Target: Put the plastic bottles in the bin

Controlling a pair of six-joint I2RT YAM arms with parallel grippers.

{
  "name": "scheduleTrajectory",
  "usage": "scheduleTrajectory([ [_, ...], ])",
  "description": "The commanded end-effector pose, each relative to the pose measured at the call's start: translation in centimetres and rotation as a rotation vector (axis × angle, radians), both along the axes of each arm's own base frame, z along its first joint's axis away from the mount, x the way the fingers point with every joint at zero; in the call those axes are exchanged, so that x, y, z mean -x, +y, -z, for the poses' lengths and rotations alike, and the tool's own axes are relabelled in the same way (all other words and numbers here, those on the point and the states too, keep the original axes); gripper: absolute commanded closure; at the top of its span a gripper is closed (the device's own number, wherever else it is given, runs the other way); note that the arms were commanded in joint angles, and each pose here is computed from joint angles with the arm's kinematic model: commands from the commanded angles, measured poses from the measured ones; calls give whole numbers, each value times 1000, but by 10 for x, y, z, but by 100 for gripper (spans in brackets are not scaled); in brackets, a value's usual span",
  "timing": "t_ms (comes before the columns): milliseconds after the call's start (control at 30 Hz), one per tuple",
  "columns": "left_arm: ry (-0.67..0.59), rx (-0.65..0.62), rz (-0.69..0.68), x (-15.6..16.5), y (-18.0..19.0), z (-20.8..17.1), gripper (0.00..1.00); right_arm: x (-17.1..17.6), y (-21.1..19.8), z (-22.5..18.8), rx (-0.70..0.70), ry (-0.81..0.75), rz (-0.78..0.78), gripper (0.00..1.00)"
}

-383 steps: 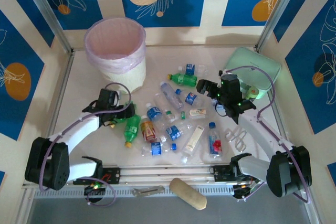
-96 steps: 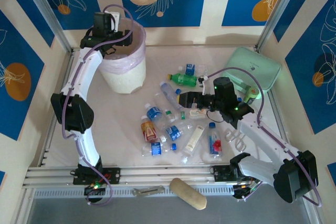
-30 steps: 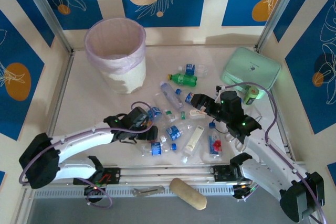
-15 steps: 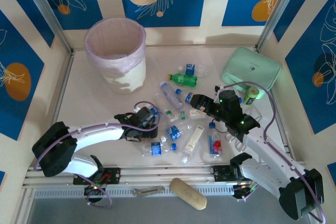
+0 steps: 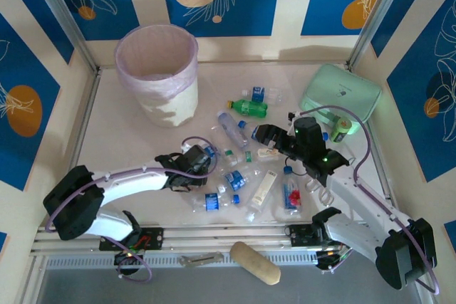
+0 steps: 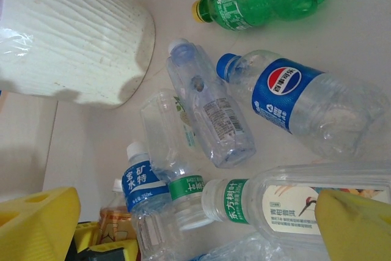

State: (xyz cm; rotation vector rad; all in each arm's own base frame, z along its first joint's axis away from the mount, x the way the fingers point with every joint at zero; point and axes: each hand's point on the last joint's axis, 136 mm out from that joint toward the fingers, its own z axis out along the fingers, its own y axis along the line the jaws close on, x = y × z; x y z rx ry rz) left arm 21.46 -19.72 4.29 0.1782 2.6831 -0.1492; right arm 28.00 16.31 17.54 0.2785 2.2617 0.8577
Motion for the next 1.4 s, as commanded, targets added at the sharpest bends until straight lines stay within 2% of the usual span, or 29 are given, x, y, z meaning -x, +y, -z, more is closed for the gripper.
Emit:
scheduleTrajectory([
  [0, -77, -42, -2, -6, 13, -22, 43, -8, 7, -19, -17, -54, -32, 1],
  [167, -167, -25, 21, -16, 17, -64, 44, -12, 11, -21, -29, -59, -41, 1],
  [467, -458, 120, 192, -47, -16, -196, 44, -12, 13, -21, -40, -68, -48, 1],
  [700, -709, 167, 310, -86, -52, -298, 44, -11, 15, -22, -63, -83, -57, 1],
  [867, -807, 150, 341, -123, -62, -337, 44, -12, 17, -28, -72, -106, -68, 1],
  [1000, -861, 130, 315, -158, -49, -365, 43, -10, 16, -32, -79, -116, -71, 1],
  [1167, -897, 100, 240, -197, -11, -391, 44, -5, 15, -28, -79, -101, -71, 1],
  [1367, -908, 21, 158, -233, 41, -400, 44, -2, 10, -21, -81, -92, -48, 1],
])
